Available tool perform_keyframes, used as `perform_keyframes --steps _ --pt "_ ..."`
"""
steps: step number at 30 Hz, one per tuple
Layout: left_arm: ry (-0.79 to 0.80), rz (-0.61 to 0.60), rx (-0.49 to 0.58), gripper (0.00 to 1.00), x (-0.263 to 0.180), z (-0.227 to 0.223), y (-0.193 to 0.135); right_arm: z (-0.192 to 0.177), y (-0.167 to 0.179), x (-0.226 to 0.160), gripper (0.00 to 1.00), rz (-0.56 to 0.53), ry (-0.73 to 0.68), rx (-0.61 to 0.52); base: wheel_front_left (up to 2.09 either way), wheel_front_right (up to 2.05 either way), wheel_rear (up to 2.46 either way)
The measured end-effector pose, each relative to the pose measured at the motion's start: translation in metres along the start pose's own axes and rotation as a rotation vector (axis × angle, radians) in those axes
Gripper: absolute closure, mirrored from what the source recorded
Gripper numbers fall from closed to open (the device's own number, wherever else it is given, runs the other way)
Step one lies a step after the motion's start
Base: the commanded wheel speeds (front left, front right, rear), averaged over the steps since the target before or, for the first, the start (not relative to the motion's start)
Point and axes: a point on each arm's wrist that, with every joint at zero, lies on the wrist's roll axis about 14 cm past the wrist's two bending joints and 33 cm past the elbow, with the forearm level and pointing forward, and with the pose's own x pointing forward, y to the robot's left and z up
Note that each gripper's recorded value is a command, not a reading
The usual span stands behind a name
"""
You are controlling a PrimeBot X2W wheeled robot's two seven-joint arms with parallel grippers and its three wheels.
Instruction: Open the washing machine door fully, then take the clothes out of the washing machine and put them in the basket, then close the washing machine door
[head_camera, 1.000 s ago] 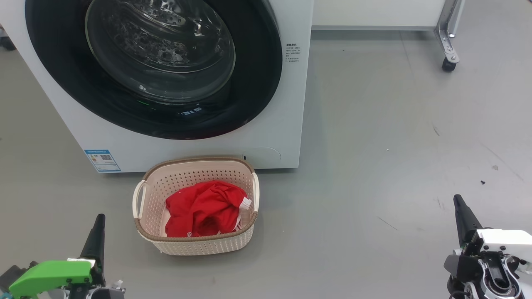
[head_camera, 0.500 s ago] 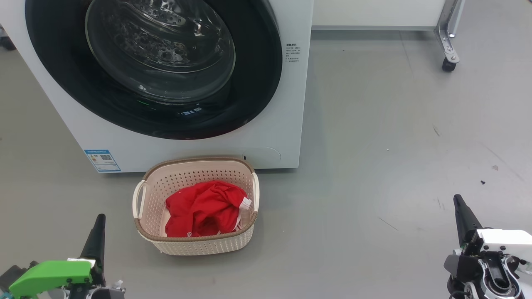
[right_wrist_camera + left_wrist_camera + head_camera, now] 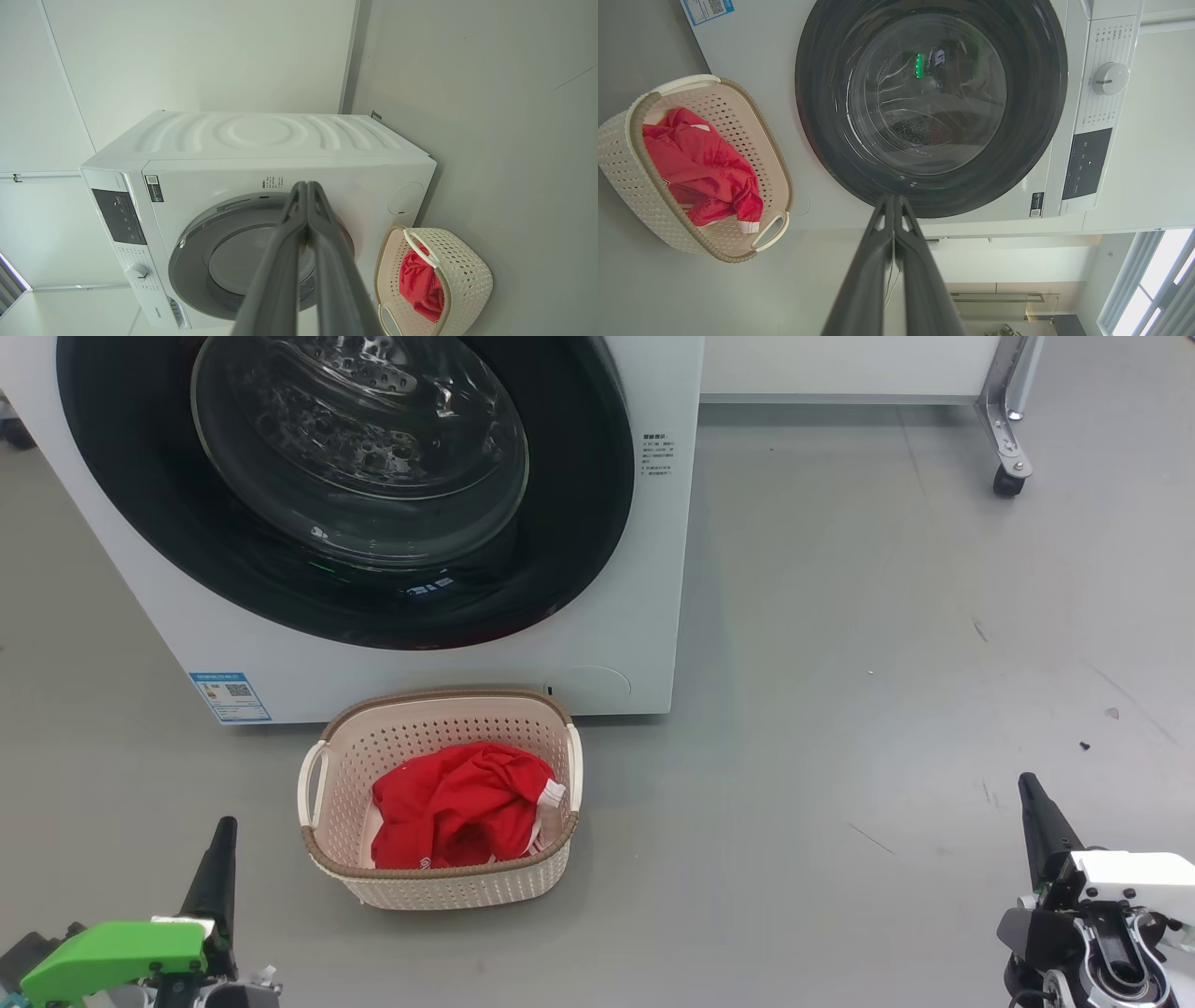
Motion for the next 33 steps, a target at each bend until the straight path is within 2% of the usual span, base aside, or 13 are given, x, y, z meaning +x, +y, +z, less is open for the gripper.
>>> perform_keyframes --steps 33 --pt "-0.001 0.000 0.000 1.00 0.0000 0.0003 0.0000 -0.0001 0.0001 0.0001 1.00 0.000 0.000 0.000 0.00 0.00 0.00"
